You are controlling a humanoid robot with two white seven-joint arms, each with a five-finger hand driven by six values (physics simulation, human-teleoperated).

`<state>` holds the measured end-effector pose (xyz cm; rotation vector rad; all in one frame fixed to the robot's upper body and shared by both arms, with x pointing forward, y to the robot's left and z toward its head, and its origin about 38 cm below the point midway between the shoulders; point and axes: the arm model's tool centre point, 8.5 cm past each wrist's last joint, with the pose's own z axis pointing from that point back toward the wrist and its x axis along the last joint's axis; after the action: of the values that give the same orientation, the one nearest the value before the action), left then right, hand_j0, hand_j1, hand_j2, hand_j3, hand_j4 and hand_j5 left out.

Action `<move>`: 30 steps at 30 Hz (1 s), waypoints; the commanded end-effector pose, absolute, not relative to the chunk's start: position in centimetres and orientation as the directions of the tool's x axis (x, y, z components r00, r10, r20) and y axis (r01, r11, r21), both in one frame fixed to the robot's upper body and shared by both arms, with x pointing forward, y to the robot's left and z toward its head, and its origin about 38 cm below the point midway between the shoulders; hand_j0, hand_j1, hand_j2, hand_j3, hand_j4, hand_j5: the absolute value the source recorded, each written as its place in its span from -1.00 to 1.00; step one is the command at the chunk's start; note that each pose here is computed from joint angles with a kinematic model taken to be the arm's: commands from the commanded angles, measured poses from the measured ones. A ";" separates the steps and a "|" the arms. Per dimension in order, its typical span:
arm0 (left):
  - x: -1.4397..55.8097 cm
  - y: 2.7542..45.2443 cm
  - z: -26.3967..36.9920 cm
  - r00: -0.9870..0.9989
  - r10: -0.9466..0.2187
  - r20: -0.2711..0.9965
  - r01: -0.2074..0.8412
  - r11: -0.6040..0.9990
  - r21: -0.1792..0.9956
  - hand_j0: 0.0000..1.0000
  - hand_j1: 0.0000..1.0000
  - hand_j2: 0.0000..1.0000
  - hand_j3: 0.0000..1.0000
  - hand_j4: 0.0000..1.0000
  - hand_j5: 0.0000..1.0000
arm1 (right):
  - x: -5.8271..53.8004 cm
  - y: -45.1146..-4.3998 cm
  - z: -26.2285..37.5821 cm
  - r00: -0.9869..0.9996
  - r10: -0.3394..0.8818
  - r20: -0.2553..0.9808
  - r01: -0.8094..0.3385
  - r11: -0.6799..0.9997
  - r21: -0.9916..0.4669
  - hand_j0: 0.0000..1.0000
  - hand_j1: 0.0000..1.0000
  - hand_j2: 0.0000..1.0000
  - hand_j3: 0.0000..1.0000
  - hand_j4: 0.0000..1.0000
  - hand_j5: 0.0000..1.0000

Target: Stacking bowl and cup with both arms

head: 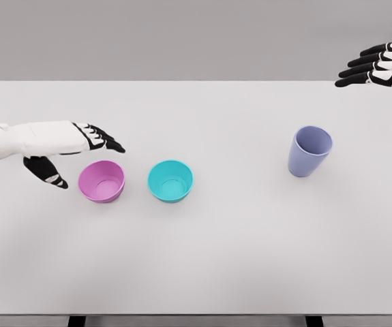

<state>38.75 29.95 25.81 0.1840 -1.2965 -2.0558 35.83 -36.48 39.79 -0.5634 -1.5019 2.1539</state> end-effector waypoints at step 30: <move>39.4 27.7 23.4 -0.788 -0.605 0.114 0.414 -0.382 0.826 1.00 1.00 1.00 1.00 1.00 1.00 | 35.9 -36.3 39.5 -0.816 0.575 -0.061 -0.140 -0.298 -0.944 1.00 1.00 1.00 1.00 1.00 1.00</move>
<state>39.35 27.81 23.42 0.2741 -1.2180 -2.1812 35.92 -36.30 39.44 -0.5490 -1.5024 2.1554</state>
